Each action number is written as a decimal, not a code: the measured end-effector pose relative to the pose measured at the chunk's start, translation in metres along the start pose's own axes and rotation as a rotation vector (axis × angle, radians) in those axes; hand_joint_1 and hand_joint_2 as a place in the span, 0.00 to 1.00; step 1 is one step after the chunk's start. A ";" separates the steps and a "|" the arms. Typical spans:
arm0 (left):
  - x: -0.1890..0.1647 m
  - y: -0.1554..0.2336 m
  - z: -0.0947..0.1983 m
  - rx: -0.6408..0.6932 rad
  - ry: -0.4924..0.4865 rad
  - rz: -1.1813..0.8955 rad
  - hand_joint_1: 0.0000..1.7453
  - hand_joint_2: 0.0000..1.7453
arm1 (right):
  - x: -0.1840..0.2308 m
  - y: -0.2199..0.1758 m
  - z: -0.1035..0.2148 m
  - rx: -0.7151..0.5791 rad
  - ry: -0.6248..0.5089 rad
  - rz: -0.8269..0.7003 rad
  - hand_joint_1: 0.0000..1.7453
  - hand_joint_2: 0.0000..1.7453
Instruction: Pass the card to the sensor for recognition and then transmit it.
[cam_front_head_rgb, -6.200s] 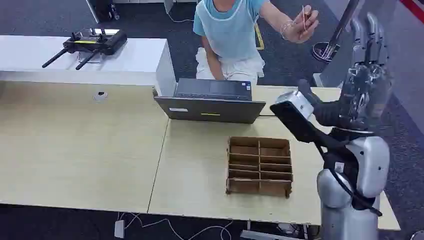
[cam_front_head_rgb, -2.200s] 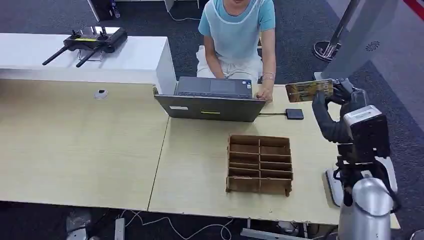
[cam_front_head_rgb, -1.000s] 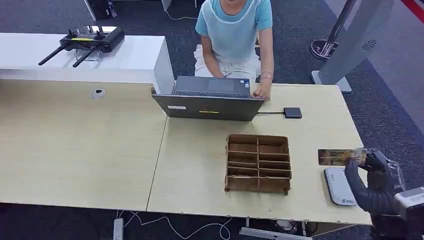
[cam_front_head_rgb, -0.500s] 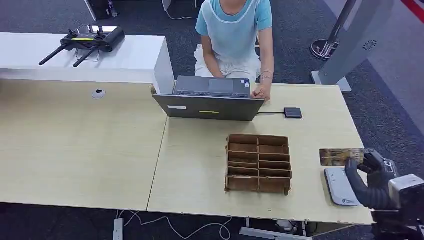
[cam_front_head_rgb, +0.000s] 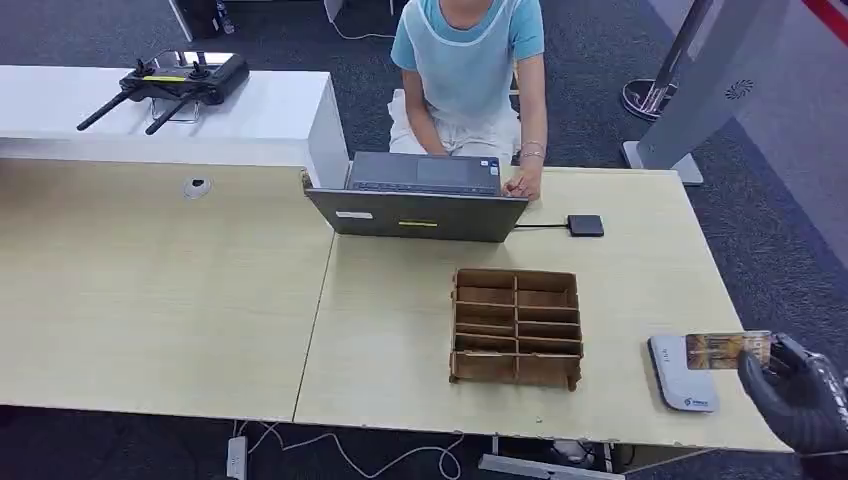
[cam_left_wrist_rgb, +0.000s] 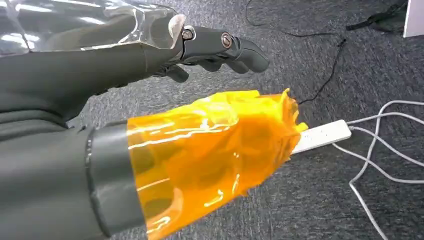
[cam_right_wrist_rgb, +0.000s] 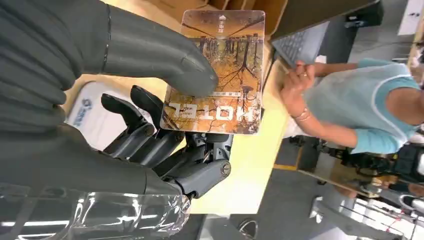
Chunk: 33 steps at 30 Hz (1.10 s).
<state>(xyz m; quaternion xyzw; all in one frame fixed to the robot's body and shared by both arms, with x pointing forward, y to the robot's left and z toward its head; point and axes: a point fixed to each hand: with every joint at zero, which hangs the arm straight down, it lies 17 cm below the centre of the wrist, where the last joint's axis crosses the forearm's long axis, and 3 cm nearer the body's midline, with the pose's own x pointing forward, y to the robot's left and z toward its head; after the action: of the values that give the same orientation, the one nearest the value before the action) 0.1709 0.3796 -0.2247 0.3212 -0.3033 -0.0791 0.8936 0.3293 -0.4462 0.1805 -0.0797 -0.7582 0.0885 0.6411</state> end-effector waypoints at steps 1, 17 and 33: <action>0.000 0.000 0.000 -0.001 -0.002 -0.002 0.00 0.00 | -0.004 -0.006 0.003 -0.004 0.014 0.000 1.00 1.00; 0.007 -0.001 -0.002 -0.021 -0.047 -0.043 0.00 0.00 | -0.065 -0.065 0.035 -0.130 0.183 -0.054 1.00 1.00; 0.017 -0.014 -0.003 -0.077 -0.054 -0.134 0.00 0.00 | -0.136 -0.095 0.032 -0.324 0.348 -0.043 1.00 1.00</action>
<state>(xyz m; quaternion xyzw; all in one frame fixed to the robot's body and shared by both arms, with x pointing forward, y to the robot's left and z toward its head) 0.1871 0.3643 -0.2269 0.3039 -0.3018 -0.1587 0.8896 0.3190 -0.5715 0.0677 -0.1794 -0.6419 -0.0630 0.7428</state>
